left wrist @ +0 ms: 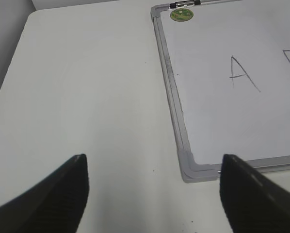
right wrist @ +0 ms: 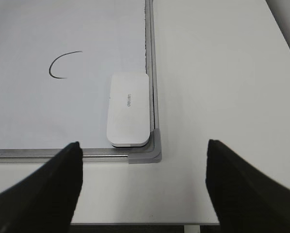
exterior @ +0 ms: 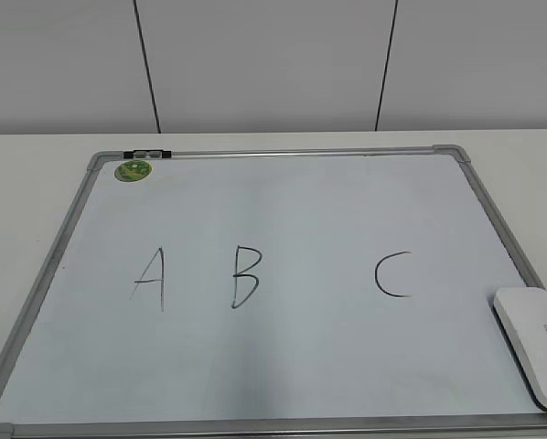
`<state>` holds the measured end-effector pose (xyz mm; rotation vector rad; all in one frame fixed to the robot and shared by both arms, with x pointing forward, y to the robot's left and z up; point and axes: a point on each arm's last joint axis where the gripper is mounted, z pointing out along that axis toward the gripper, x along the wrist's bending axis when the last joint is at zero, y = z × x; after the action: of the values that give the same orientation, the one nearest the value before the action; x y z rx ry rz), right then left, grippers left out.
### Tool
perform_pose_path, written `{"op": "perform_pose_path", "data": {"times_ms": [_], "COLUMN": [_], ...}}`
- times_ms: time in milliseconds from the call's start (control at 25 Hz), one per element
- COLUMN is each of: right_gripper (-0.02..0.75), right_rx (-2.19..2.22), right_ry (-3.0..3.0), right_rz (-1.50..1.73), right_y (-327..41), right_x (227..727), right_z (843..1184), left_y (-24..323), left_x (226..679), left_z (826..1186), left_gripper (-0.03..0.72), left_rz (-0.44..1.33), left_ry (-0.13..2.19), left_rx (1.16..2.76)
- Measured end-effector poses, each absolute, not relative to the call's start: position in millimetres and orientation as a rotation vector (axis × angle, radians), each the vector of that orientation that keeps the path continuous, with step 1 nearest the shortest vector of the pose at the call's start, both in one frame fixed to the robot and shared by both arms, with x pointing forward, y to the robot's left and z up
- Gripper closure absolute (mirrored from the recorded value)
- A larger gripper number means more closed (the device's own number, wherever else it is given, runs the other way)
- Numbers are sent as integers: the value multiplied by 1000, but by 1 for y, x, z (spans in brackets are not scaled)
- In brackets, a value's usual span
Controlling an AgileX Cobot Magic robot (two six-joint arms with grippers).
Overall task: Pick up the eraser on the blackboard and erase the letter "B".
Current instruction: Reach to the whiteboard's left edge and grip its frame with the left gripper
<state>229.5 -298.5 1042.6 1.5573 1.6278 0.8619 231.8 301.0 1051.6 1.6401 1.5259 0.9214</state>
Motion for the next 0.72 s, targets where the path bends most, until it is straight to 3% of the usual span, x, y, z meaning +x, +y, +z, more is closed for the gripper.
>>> {"op": "perform_pose_path", "data": {"times_ms": [720], "right_gripper": [152], "right_rx": [1557], "right_ry": [1628], "right_rz": [862], "right_y": [-298], "right_x": [230], "right_z": [1043], "left_y": [301], "left_x": [233], "left_z": [1052], "left_gripper": [80], "left_rz": [919], "left_ry": [1528], "left_rx": [1642]}}
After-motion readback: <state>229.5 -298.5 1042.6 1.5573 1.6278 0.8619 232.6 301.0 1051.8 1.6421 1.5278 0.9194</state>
